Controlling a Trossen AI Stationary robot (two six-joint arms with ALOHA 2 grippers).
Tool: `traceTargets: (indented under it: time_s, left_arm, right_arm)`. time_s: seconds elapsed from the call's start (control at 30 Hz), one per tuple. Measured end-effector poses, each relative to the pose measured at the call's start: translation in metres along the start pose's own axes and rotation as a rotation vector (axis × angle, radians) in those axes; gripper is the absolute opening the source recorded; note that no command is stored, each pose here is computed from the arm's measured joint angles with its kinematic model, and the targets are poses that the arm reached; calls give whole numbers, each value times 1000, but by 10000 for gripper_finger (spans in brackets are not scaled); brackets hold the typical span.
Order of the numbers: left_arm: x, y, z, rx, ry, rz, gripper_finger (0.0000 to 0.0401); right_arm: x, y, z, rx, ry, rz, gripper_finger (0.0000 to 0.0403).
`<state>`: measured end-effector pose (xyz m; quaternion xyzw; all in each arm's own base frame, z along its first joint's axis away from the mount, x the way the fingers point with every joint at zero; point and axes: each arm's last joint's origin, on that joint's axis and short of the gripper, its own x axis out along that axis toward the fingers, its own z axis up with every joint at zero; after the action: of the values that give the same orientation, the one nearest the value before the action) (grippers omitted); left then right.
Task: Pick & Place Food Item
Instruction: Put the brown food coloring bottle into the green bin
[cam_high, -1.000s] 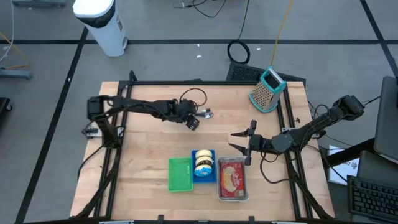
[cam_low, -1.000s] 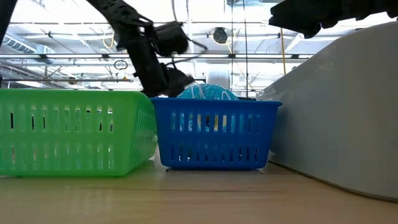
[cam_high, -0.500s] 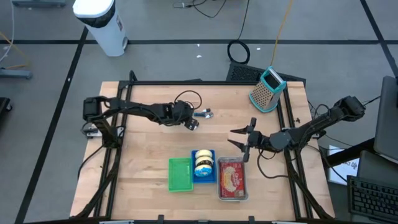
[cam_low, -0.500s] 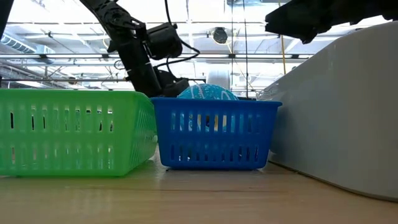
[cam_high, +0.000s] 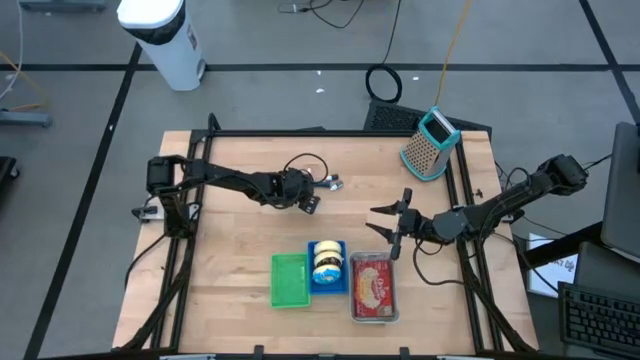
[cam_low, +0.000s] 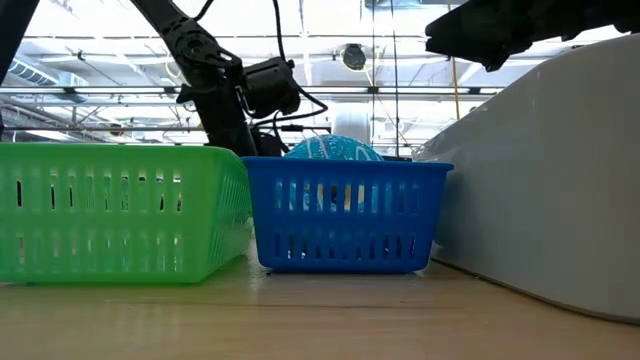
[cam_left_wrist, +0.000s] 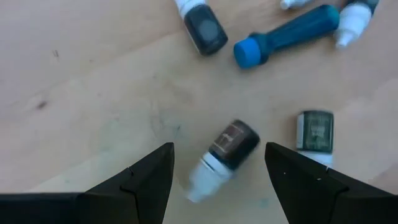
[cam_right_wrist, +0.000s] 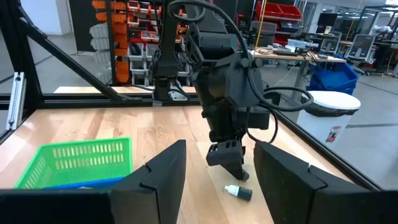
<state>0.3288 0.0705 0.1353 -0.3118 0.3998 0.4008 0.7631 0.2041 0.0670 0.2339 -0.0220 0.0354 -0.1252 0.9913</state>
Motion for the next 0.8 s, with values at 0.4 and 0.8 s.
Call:
traceTargets:
  time_s: [0.4, 0.8]
  left_arm:
    - [0, 8, -5, 222, 53, 79, 239]
    - [-1, -1, -3, 590, 14, -4, 137]
  right_arm:
    - [0, 0, -2, -9, 14, 1, 180]
    - [0, 0, -3, 26, 24, 2, 180]
